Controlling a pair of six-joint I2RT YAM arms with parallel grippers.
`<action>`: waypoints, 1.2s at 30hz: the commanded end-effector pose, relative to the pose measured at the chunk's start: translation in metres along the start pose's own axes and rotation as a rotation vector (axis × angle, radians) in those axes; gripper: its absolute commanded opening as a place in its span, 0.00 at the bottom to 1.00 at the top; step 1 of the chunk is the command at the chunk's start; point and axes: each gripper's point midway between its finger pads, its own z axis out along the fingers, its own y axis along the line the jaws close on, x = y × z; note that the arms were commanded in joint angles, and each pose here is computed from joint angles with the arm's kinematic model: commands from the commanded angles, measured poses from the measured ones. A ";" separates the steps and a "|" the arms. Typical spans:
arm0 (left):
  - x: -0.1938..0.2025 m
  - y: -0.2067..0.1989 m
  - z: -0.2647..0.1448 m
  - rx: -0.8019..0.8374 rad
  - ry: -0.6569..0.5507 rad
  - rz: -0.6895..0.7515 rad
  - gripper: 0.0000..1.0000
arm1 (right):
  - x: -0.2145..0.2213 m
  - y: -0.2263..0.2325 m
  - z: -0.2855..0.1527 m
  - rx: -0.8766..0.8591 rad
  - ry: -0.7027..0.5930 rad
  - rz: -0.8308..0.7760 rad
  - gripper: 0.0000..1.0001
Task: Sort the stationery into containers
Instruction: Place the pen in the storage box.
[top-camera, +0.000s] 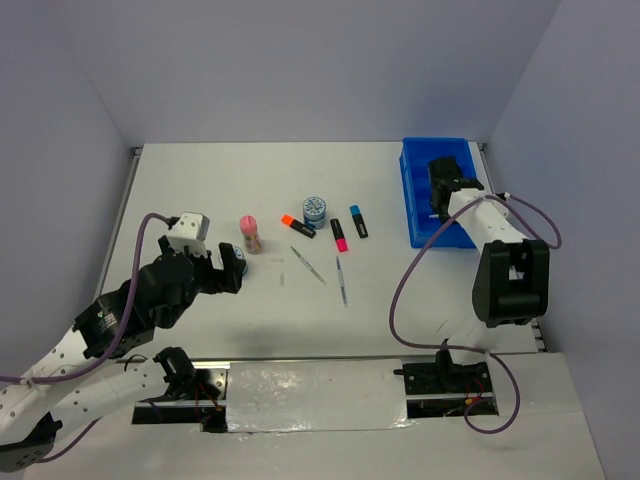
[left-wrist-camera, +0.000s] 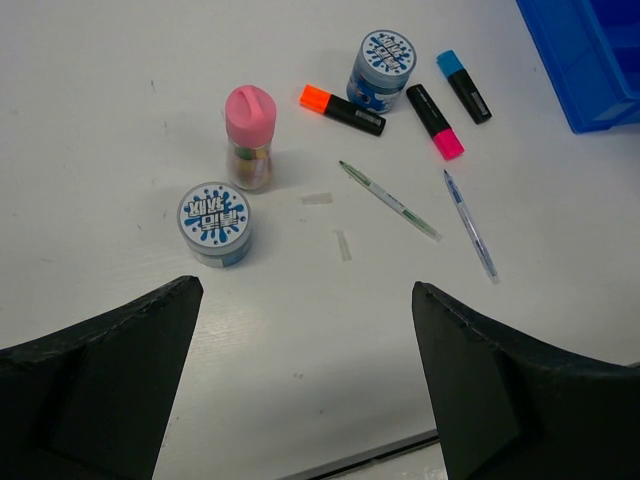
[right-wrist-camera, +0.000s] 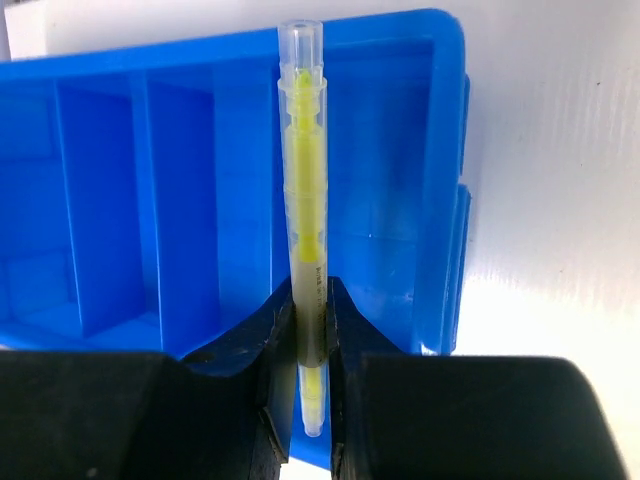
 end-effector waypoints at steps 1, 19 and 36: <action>-0.006 -0.006 -0.001 0.033 -0.019 0.009 0.99 | -0.011 0.000 0.007 0.033 -0.034 0.074 0.03; -0.005 -0.008 0.000 0.045 -0.011 0.026 0.99 | 0.012 -0.005 0.018 0.058 0.040 0.087 0.26; -0.002 0.000 0.006 -0.024 0.005 0.005 0.99 | -0.039 0.086 -0.060 -0.359 0.073 0.045 0.72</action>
